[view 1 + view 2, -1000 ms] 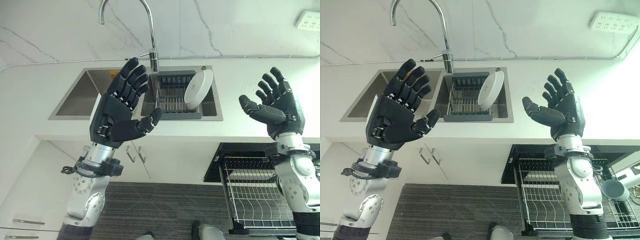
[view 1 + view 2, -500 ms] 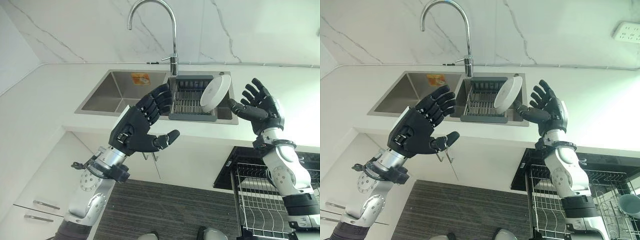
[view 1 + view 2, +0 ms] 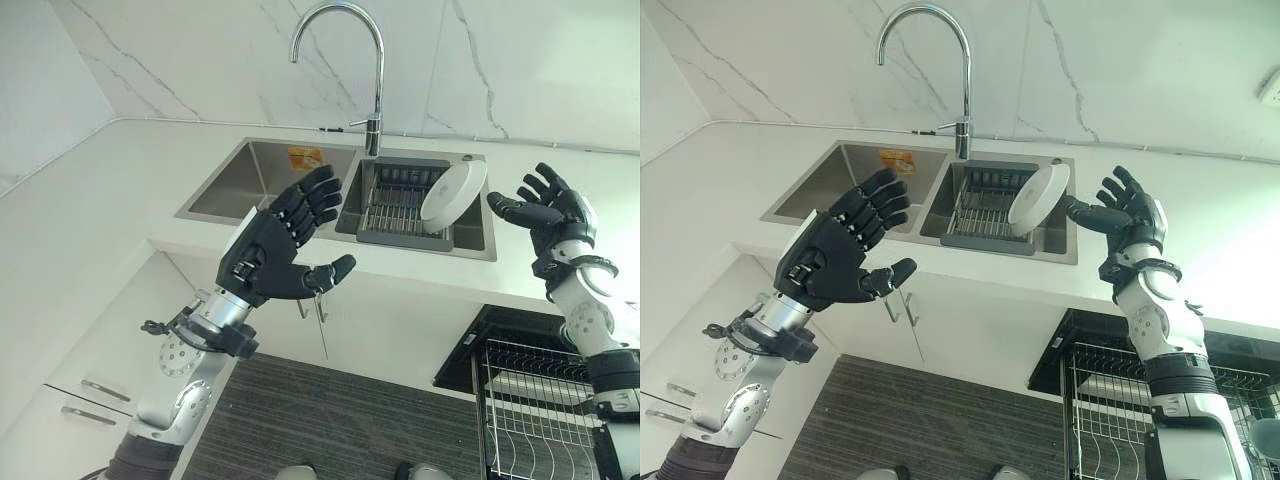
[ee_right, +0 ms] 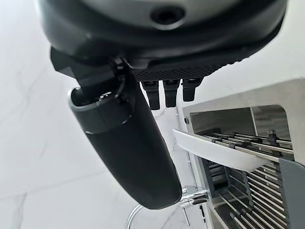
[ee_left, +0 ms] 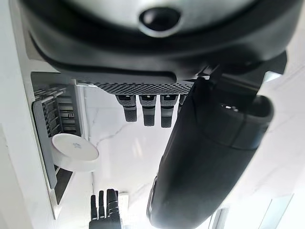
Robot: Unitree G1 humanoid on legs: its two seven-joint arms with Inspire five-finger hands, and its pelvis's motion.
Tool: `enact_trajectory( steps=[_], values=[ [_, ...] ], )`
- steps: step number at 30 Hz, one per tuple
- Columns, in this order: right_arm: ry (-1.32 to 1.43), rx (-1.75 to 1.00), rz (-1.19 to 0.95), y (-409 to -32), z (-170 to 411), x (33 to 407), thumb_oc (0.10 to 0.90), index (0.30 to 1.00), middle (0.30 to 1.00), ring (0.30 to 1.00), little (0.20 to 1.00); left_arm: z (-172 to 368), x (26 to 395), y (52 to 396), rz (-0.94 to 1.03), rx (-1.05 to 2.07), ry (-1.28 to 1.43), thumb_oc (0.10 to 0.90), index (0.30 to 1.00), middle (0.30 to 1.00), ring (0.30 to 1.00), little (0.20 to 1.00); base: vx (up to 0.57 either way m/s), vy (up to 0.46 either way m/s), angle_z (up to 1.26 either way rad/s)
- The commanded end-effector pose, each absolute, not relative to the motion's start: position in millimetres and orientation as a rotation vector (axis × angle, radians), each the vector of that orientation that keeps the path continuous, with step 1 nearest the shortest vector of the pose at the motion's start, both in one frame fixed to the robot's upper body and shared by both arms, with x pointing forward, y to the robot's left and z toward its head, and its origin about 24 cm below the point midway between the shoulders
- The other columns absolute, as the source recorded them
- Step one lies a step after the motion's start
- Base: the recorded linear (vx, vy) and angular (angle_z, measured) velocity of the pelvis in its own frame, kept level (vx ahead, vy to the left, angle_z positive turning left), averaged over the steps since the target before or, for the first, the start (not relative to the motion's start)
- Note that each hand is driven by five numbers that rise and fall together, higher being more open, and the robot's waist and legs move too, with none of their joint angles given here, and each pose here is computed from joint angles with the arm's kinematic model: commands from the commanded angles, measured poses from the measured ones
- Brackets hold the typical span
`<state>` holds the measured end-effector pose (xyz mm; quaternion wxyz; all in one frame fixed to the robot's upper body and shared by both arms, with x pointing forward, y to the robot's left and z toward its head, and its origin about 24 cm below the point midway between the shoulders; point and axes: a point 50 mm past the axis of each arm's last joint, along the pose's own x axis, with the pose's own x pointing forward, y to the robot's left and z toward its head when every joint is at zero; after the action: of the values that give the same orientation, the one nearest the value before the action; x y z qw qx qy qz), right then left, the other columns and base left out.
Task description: Place the dishes in the dishwasher.
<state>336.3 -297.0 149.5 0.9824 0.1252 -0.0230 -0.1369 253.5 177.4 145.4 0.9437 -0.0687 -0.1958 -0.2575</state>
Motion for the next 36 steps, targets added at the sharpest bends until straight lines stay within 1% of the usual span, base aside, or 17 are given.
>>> enact_trajectory(
  steps=[1, 16, 36],
  values=[
    [-0.313, 0.309, -0.233, -301, 224, 345, 0.800, 0.900, 0.900, 0.900, 0.900, 196, 253, 179, -0.557, -0.135, -0.646, 0.800, 0.900, 0.900, 0.900, 0.900, -0.01, -0.007, 0.05],
    [-0.203, 0.386, -0.225, -312, 220, 359, 0.800, 0.900, 0.900, 0.900, 0.900, 198, 256, 179, -0.556, -0.140, -0.633, 0.800, 0.900, 0.900, 0.900, 0.900, 0.00, 0.000, 0.00],
    [-0.135, 0.391, -0.211, -314, 220, 367, 0.800, 0.900, 0.900, 0.900, 0.900, 193, 256, 181, -0.549, -0.136, -0.605, 0.800, 0.900, 0.900, 0.900, 0.900, 0.00, 0.003, 0.03]
  ],
)
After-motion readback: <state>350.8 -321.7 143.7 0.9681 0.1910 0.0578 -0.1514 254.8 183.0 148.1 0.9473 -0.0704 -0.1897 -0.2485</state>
